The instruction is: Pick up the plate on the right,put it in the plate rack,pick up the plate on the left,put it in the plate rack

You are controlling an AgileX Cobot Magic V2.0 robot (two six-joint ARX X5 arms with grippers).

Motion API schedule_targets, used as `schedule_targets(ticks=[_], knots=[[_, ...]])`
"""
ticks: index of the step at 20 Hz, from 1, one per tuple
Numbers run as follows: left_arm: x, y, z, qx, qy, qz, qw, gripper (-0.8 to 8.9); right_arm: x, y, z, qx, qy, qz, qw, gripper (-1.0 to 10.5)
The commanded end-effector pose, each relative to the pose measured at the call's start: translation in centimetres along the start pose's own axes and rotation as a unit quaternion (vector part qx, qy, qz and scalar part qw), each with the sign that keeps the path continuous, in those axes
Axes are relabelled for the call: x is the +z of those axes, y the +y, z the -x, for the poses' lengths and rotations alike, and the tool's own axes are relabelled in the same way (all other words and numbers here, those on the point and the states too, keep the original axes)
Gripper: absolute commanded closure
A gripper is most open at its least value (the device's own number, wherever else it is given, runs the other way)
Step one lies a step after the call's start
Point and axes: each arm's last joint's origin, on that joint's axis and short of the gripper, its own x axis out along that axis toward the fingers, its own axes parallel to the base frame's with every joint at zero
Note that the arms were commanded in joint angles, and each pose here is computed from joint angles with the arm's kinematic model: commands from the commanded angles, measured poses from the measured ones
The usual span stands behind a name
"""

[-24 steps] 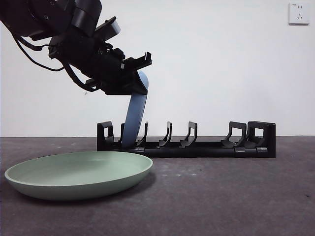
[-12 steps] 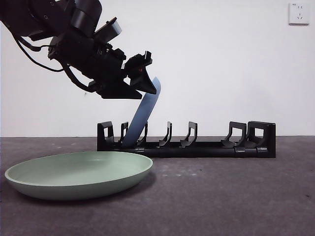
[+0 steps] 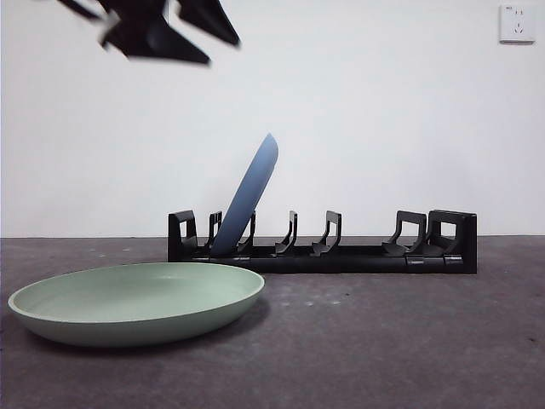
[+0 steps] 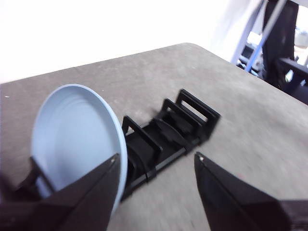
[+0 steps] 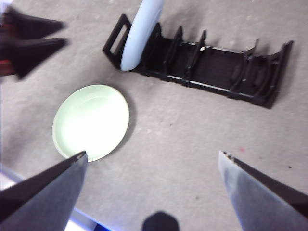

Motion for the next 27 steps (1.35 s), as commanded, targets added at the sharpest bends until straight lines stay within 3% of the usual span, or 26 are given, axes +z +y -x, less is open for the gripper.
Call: schedule_targets(ticks=[1,8,9,11,17,27], knots=[[1.2,-1.3,4.3,0.0,-0.006,-0.064,0.998,5.55,0.6,-0.5,-1.6,0.018,0.018,-0.001,1.0,4.8],[1.1,-4.6,16.4,0.004,-0.038,-0.188,0.981,5.51,2.7,-1.4,-9.4,0.093,0.102,-0.005,0.99,4.8],[0.7,-4.9,17.6,0.004,-0.035,-0.199,0.979,5.27,2.9,-1.3,-11.3,0.101,0.118,-0.001,0.988,4.8],[-0.2,-5.4,19.5,0.004,-0.027,-0.217,0.976,3.82,3.0,-0.4,-15.1,0.12,0.146,0.011,0.982,4.8],[-1.7,-5.9,21.7,-0.006,0.035,-0.222,0.974,3.67,0.2,3.0,-26.7,0.123,0.224,0.045,0.966,4.8],[-1.7,-5.9,21.8,-0.011,0.061,-0.242,0.968,3.66,-3.3,4.8,-34.8,0.097,0.278,0.053,0.954,4.8]])
